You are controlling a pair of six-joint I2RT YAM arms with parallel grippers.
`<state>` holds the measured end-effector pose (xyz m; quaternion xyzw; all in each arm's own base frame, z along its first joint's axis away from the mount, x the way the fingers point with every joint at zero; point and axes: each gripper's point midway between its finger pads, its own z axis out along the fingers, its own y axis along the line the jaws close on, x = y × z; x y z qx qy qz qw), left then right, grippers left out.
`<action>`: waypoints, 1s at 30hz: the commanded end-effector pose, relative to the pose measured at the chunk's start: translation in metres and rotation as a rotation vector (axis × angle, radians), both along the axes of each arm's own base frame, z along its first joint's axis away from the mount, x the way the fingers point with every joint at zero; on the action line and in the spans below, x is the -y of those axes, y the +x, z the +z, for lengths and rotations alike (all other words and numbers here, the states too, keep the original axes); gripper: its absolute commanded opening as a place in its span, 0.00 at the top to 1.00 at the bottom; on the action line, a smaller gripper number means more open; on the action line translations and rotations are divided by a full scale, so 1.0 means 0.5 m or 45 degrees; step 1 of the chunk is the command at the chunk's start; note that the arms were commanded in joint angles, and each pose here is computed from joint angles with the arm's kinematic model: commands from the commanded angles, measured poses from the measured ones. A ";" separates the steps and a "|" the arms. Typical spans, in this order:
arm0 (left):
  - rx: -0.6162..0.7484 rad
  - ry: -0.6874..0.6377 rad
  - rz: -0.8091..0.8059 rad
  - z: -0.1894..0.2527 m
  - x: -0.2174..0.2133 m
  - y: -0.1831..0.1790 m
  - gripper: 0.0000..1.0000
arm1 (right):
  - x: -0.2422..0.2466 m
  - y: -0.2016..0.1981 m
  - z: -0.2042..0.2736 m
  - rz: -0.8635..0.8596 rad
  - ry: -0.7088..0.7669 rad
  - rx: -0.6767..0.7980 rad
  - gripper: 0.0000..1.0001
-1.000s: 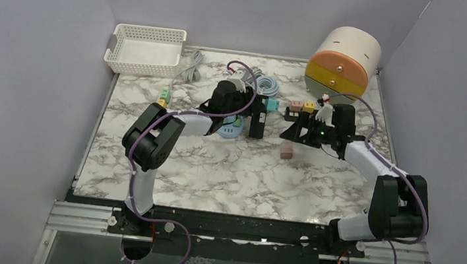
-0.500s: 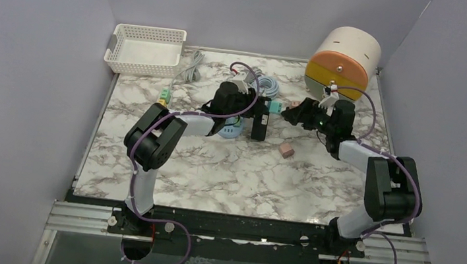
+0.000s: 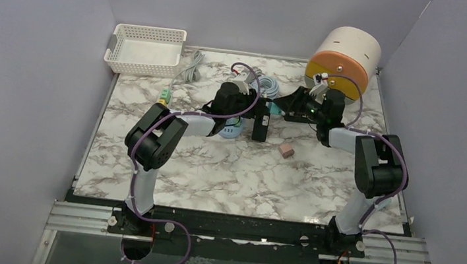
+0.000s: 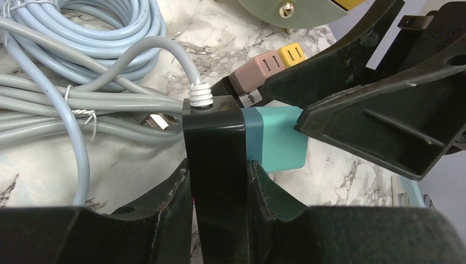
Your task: Pull the plug off the socket
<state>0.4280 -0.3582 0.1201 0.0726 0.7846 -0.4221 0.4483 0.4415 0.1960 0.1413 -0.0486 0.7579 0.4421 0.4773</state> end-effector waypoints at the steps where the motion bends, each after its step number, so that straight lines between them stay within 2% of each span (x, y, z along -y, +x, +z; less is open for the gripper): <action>1: 0.099 -0.077 -0.013 0.063 0.022 0.017 1.00 | -0.034 0.006 0.014 0.081 0.020 0.027 0.40; 3: 0.095 -0.077 -0.006 0.060 0.020 0.019 1.00 | -0.040 0.004 0.007 0.090 0.008 0.008 0.46; 7: 0.094 -0.089 0.007 0.064 0.020 0.022 1.00 | -0.047 0.001 -0.009 0.094 -0.039 -0.024 0.52; 10: 0.096 -0.099 0.015 0.068 0.020 0.025 1.00 | -0.044 0.000 -0.019 0.091 -0.057 -0.054 0.70; 13: 0.099 -0.103 0.033 0.071 0.017 0.028 1.00 | -0.039 0.002 -0.021 0.073 -0.085 -0.073 0.97; 17: 0.098 -0.095 0.068 0.068 0.008 0.035 1.00 | -0.015 0.001 0.008 -0.011 -0.108 -0.054 0.99; 24: 0.061 -0.032 0.159 0.034 -0.023 0.056 1.00 | 0.083 -0.010 0.139 -0.142 -0.024 0.060 0.99; 30: 0.027 0.062 0.234 0.011 -0.040 0.076 1.00 | 0.125 -0.051 0.231 -0.132 0.063 0.150 0.99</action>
